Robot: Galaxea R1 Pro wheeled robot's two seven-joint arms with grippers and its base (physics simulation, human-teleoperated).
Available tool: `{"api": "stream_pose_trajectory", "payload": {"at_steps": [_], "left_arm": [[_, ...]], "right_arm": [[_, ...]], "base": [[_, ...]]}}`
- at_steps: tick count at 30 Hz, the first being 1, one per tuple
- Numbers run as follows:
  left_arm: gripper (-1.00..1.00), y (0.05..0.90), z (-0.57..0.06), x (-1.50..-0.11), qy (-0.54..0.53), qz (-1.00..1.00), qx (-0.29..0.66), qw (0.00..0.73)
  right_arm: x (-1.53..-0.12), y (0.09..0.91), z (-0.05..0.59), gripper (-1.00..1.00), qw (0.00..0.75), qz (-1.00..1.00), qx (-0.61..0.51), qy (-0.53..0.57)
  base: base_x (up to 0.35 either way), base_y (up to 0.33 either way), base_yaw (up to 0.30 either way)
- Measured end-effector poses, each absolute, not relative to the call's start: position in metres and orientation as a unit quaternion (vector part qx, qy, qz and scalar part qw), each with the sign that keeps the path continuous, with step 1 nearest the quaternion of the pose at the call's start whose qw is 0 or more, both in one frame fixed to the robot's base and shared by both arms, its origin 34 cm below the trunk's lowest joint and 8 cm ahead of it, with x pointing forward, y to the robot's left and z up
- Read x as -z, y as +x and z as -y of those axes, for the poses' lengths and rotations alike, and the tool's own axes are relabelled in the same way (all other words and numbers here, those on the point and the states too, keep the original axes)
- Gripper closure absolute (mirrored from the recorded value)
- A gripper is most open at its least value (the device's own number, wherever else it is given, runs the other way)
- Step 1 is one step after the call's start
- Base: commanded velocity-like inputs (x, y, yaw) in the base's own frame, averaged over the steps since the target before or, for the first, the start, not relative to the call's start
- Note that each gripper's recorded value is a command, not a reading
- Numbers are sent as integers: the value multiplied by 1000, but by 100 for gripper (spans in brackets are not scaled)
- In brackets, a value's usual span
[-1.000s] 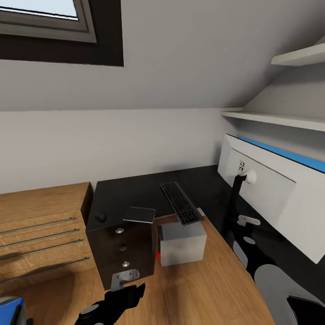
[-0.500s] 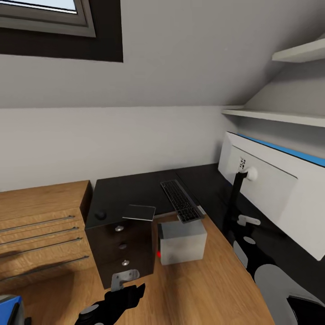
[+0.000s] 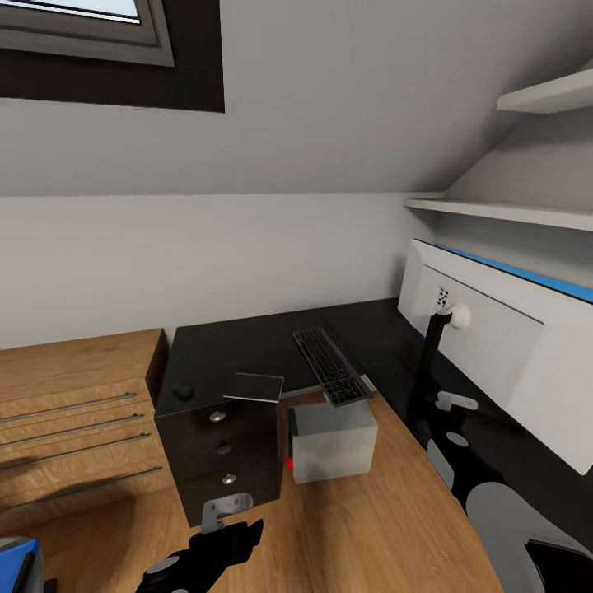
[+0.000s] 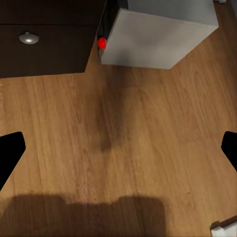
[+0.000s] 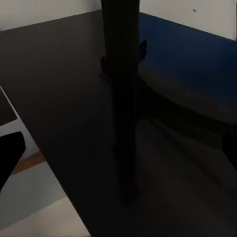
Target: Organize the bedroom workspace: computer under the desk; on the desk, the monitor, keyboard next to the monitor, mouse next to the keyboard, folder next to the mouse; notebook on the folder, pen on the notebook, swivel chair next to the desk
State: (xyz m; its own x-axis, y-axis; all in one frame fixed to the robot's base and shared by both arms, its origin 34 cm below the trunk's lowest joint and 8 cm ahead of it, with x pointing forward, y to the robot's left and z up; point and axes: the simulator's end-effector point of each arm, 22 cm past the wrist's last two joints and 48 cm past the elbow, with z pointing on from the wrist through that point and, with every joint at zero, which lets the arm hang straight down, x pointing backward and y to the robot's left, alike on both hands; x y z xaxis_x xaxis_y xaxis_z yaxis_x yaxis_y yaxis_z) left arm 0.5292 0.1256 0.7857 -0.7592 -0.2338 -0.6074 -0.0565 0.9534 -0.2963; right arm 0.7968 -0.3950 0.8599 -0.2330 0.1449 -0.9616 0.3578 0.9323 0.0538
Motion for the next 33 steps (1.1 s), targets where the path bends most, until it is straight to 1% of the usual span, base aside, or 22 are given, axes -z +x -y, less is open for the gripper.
{"api": "stream_pose_trajectory", "payload": {"at_steps": [17, 20, 26, 33], "left_arm": [[-100, 528, -129, -779, -78, -931, 124, 334], [-100, 528, -130, -780, -78, -931, 124, 335], [-100, 526, -131, -775, -79, -933, 121, 330], [-100, 525, -132, -773, -79, -934, 118, 328]], "right_arm": [[-864, 796, 402, -100, 605, -773, 94, 163], [-864, 796, 402, -100, 606, -773, 94, 163], [-864, 796, 402, -100, 605, -773, 94, 162], [-864, 796, 402, -100, 606, -773, 94, 163]], "base": [[56, 0, 0], [212, -33, 0], [48, -7, 0], [177, -1, 0]]}}
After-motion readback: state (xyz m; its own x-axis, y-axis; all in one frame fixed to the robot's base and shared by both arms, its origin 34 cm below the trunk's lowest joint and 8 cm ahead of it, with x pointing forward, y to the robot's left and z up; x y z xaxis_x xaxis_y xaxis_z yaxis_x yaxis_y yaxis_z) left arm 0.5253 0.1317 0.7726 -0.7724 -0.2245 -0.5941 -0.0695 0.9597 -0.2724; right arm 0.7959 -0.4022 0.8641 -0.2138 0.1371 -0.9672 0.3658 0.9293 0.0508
